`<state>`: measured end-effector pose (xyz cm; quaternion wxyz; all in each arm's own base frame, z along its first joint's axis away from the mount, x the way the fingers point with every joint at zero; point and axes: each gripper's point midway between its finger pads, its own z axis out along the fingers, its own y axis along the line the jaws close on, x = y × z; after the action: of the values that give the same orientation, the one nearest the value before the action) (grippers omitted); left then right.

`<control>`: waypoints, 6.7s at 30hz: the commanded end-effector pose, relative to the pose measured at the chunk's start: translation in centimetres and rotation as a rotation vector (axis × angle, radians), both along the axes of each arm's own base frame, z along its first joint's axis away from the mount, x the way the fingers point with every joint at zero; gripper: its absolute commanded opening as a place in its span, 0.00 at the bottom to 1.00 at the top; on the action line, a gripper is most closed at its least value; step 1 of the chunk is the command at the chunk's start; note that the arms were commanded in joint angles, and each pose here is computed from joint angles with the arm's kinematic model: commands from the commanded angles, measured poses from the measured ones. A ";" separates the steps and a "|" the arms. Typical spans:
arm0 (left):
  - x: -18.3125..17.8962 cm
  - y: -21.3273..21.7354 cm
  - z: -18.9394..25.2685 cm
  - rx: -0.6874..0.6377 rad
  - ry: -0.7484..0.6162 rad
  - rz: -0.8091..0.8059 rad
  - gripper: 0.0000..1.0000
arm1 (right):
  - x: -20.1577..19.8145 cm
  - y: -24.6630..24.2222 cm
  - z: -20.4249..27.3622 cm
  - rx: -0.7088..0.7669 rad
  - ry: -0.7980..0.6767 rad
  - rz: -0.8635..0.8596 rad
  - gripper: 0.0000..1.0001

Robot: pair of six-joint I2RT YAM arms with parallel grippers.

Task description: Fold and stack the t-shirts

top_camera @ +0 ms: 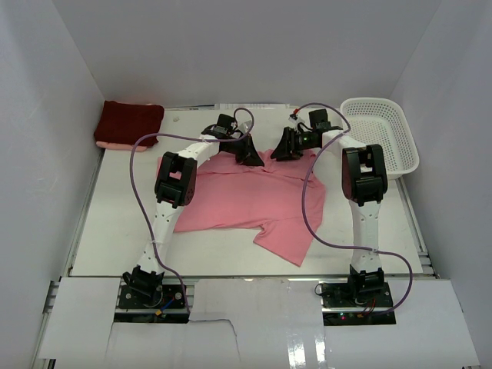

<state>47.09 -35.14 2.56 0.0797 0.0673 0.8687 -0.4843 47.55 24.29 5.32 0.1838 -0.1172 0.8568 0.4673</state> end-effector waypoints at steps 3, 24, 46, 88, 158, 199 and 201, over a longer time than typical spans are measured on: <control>0.1 1.1 0.0 0.069 -0.011 0.024 0.00 | -0.5 0.4 0.9 0.003 -0.027 0.040 0.52; 0.0 1.3 -0.1 0.074 -0.006 0.024 0.00 | -2.2 0.8 1.1 -0.012 -0.006 0.083 0.08; -0.2 1.4 0.1 0.078 -0.005 0.027 0.00 | -10.1 1.0 2.6 0.043 0.174 0.065 0.08; -3.1 24.7 11.1 0.298 -0.170 0.507 0.01 | 3.9 -7.3 1.5 -0.619 -0.199 -0.341 0.08; 4.3 31.9 22.8 0.507 -0.442 0.862 0.22 | 13.4 -13.7 14.8 -0.480 -0.490 -0.553 0.68; -17.2 38.5 5.5 0.531 0.180 1.271 0.98 | -30.1 -8.3 0.0 -0.444 -0.006 -0.280 0.71; -17.0 38.9 5.5 0.528 0.179 1.288 0.98 | -30.4 -7.9 -0.6 -0.454 0.008 -0.274 0.70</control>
<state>28.71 3.54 6.60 0.2320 -0.4793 0.8413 -0.0926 16.40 14.74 4.28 0.1974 -0.0418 0.9571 0.2080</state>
